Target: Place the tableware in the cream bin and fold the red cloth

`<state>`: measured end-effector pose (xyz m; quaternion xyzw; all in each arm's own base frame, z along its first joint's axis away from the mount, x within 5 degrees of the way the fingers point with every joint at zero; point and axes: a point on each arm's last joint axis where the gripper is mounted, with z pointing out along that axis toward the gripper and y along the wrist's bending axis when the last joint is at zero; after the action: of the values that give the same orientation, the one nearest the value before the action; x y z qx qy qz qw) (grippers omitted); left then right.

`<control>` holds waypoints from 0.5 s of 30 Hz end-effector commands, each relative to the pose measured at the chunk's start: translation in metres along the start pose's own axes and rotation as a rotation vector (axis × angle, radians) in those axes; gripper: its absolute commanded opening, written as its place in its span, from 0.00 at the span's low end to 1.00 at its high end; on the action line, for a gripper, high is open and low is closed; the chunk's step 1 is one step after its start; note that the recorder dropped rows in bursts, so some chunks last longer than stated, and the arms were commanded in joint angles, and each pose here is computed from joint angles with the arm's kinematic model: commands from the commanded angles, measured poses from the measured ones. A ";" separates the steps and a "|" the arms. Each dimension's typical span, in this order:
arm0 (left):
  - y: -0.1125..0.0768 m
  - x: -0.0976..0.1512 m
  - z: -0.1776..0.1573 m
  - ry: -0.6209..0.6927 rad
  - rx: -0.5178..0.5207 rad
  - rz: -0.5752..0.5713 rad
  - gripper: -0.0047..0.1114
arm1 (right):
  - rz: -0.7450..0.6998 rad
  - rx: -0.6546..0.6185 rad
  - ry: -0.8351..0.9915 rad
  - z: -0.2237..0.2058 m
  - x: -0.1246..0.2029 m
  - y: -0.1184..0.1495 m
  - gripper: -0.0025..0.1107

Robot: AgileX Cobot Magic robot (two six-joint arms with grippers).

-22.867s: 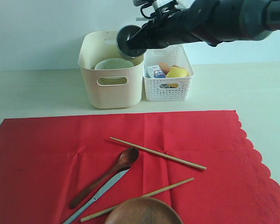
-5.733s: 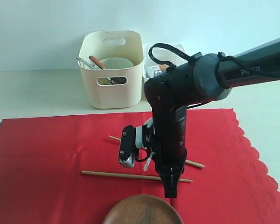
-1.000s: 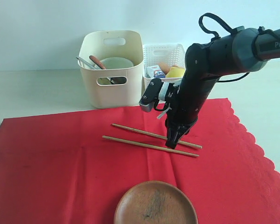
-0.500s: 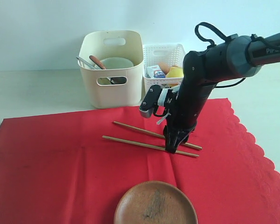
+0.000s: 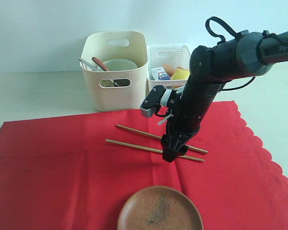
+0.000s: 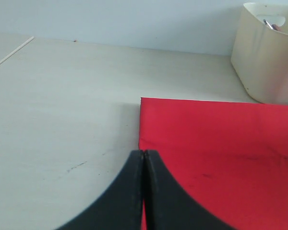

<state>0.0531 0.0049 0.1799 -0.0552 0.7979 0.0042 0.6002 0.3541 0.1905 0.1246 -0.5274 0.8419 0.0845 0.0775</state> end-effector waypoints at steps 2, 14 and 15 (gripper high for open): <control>0.000 -0.002 0.000 -0.018 0.005 0.007 0.05 | 0.007 0.024 -0.020 0.006 -0.001 -0.002 0.65; 0.000 -0.002 0.000 -0.018 0.005 0.007 0.05 | 0.020 0.016 0.034 0.023 0.005 -0.005 0.51; 0.000 -0.002 0.000 -0.018 0.005 0.007 0.05 | 0.015 0.023 0.042 0.024 0.006 -0.006 0.46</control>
<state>0.0531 0.0049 0.1799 -0.0552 0.7979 0.0042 0.6002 0.3586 0.1904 0.1092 -0.5214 0.8464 0.0734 0.0803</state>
